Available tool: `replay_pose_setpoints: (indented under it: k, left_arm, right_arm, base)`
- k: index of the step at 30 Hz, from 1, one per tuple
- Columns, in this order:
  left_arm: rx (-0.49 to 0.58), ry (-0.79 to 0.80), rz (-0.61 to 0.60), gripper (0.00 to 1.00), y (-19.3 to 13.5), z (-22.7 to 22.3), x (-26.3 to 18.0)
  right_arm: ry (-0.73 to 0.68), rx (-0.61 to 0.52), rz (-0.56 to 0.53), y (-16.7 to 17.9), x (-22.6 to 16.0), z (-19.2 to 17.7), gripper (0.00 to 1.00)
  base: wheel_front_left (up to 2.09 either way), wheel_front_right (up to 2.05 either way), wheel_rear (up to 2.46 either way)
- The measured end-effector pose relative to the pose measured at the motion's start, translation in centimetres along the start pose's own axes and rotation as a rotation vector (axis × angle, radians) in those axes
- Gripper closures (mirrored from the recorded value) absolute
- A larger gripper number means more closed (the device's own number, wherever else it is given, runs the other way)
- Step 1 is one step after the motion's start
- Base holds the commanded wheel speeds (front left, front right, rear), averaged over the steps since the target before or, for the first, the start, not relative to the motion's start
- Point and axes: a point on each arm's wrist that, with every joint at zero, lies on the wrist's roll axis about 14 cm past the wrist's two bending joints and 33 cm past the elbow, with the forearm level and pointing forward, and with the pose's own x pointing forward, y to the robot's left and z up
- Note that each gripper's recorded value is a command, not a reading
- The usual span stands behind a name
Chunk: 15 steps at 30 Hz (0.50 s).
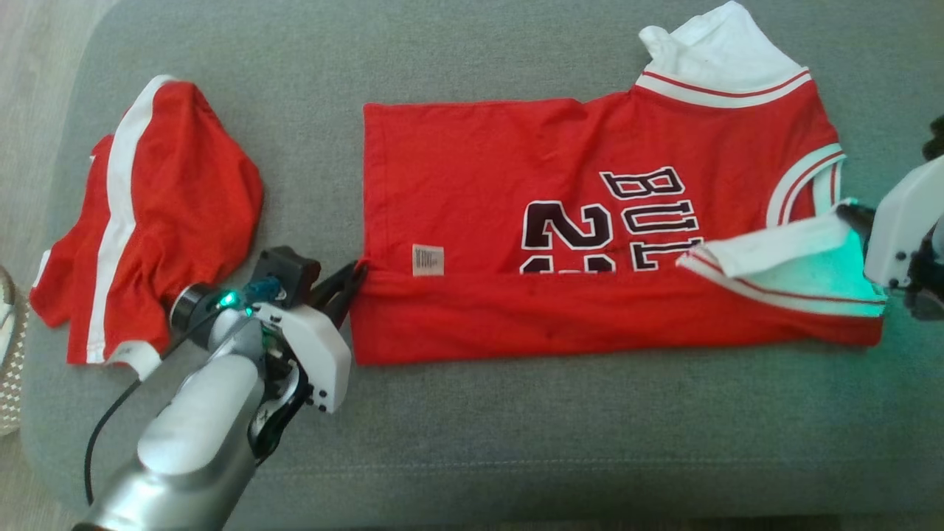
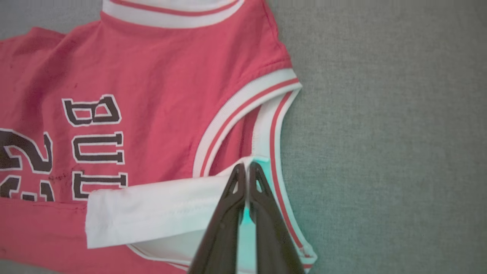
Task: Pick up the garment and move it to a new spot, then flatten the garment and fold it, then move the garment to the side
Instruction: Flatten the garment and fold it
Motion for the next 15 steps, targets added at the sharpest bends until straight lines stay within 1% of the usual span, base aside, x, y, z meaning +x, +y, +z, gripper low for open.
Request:
replay_pose_setpoints:
  k: [4, 7, 8, 9, 10, 13, 15]
  left_arm:
    - [-0.002, -0.007, 0.009, 1.00, 0.3, 0.2, 0.4]
    - [0.002, -0.002, 0.014, 1.00, 0.4, 0.0, 0.6]
    - [0.007, 0.004, 0.016, 0.86, 0.4, -0.2, 0.7]
    - [0.007, 0.008, 0.017, 0.29, 0.4, -0.4, 0.7]
    - [0.006, 0.009, 0.016, 0.00, 0.3, -0.5, 0.8]
    - [-0.005, -0.029, 0.048, 0.00, 0.5, 0.0, 1.0]
    - [-0.026, -0.072, 0.100, 0.00, 1.3, 0.8, 1.0]
  right_arm:
    - [-0.024, -0.003, 0.003, 0.2, 0.5, 0.8, 1.00]
    - [-0.008, 0.007, 0.002, 0.1, 0.9, 0.4, 1.00]
    - [-0.004, 0.011, -0.001, 0.0, 1.1, 0.2, 0.71]
    - [-0.004, 0.014, -0.003, -0.1, 1.2, 0.1, 0.00]
    - [-0.003, 0.019, -0.004, -0.2, 1.4, -0.1, 0.00]
    - [-0.039, 0.025, -0.014, -0.4, 1.6, 0.2, 0.00]
    - [-0.106, 0.030, -0.022, -0.4, 1.4, 1.6, 0.00]
  base:
    - [0.00, 0.00, 0.00]
    - [0.00, 0.00, 0.00]
    - [0.00, 0.00, 0.00]
    - [0.00, 0.00, 0.00]
    - [0.00, 0.00, 0.00]
    - [0.00, 0.00, 0.00]
    - [0.00, 0.00, 0.00]
